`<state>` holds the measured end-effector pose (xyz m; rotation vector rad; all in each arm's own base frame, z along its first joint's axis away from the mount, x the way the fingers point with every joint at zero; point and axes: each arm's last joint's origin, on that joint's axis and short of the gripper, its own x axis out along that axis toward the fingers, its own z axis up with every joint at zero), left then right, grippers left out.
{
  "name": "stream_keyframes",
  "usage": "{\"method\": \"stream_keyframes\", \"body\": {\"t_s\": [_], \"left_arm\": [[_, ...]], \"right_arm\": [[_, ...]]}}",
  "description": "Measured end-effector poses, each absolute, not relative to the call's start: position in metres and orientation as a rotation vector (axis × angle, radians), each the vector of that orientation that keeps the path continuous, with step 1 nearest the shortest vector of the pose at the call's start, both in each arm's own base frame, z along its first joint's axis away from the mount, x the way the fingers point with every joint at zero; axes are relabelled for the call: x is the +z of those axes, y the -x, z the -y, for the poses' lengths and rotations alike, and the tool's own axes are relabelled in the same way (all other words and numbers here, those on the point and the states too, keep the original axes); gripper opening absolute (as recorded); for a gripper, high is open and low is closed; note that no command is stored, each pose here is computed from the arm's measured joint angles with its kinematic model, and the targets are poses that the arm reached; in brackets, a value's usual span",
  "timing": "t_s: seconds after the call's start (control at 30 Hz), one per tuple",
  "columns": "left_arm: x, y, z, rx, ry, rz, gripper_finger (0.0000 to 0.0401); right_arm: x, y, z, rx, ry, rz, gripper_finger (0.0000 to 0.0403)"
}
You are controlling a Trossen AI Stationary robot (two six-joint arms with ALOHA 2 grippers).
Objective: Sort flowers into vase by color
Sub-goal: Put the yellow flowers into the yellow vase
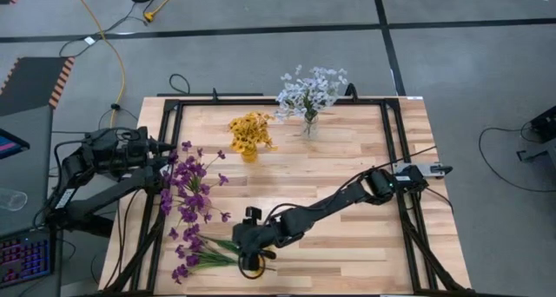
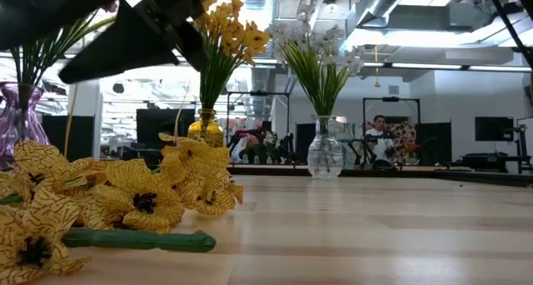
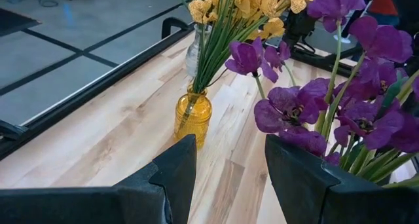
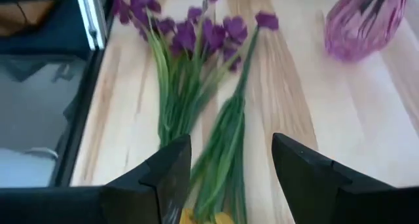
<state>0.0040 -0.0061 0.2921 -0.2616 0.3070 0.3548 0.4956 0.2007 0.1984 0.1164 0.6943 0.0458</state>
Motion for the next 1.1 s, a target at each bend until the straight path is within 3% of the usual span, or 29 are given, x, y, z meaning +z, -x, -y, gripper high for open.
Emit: {"method": "stream_keyframes", "body": {"t_s": [0.47,1.1], "left_arm": [[0.292,-0.004,0.006,0.355,0.262,-0.308,0.0169],[0.292,-0.004,0.006,0.358,0.264,-0.307,0.0169]], "right_arm": [[0.153,-0.498,-0.205,0.088,-0.177,-0.839,0.0240],[0.145,-0.495,-0.210,0.101,-0.181,-0.875,0.0240]]}}
